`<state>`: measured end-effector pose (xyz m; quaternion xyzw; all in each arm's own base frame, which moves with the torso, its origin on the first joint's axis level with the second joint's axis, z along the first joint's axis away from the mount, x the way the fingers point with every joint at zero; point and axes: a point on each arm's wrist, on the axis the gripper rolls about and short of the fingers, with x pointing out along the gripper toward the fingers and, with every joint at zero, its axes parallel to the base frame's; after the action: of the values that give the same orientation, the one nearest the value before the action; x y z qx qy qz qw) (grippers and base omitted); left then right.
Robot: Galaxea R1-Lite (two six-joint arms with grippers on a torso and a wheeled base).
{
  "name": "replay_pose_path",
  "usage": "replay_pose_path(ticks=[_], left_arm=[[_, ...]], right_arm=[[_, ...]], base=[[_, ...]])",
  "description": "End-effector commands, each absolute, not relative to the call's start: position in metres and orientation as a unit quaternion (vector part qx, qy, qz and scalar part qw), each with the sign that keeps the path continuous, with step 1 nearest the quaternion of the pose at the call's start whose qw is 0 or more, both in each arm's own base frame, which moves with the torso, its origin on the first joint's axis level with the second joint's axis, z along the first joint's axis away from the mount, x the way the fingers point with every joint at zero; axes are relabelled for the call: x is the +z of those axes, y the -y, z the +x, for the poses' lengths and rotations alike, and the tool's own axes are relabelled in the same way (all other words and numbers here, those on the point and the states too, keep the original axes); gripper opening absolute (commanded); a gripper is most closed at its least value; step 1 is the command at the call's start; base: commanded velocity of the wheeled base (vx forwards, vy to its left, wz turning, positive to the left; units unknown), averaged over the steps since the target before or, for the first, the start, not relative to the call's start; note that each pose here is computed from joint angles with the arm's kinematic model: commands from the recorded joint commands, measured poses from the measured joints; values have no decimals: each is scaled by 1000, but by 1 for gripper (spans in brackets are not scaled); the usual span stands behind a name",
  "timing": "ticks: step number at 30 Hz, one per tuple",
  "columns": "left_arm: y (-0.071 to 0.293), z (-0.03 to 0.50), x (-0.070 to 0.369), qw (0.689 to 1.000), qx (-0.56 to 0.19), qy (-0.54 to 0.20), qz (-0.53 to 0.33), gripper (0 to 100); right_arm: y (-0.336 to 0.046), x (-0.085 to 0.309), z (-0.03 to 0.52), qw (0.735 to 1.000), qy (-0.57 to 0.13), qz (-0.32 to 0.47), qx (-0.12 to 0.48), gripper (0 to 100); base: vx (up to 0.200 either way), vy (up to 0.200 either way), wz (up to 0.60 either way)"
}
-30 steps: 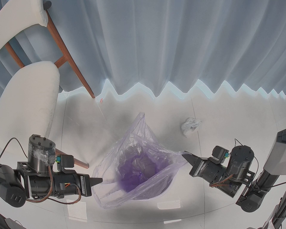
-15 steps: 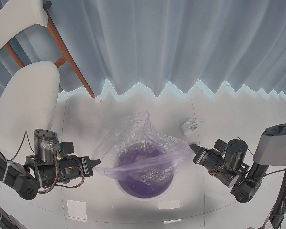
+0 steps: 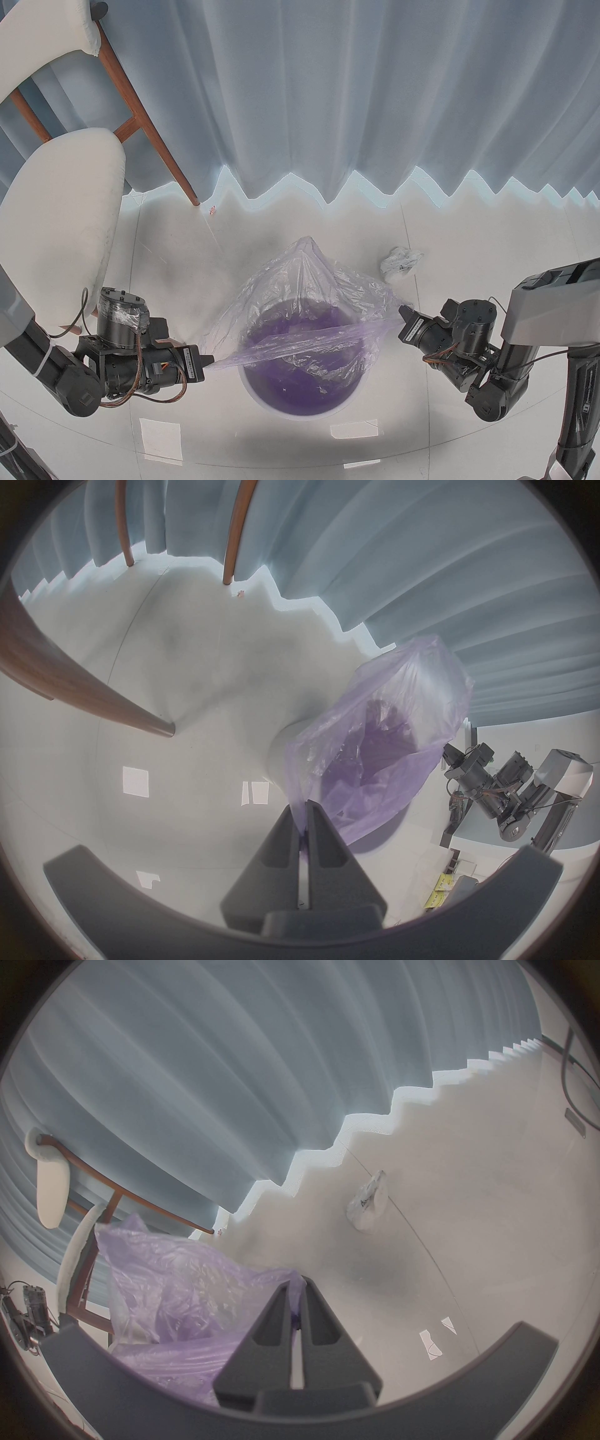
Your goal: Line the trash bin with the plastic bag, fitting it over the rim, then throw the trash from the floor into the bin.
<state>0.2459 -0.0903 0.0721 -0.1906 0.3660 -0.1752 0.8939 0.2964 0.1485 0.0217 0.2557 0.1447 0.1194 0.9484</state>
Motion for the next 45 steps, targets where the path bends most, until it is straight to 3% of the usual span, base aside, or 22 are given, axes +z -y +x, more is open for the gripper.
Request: replay_pose_path(ticks=[1,25,33,37,38,45], left_arm=[[91,248,62,889,-168,-383,-188,0],[93,251,45,892,-118,-402,-170,0],[96,249,50,900,-125,-381,-168,0],[101,243,56,917,-135,-335,-167,0],[102,242,57,921,-136,-326,-165,0],[111,233,57,929,-134,-310,-152,0]], right_arm=[[-150,6,301,948,-154,254,110,0],[-143,-22,294,946,-211,235,69,0],[-144,-6,278,949,-197,228,90,0],[-147,10,265,952,-188,217,108,0],[-146,13,263,951,-186,220,109,100],[-135,54,235,944,-163,238,158,100]], base=[[0,0,0],[0,0,0],[0,0,0],[0,0,0],[0,0,0],[0,0,0]])
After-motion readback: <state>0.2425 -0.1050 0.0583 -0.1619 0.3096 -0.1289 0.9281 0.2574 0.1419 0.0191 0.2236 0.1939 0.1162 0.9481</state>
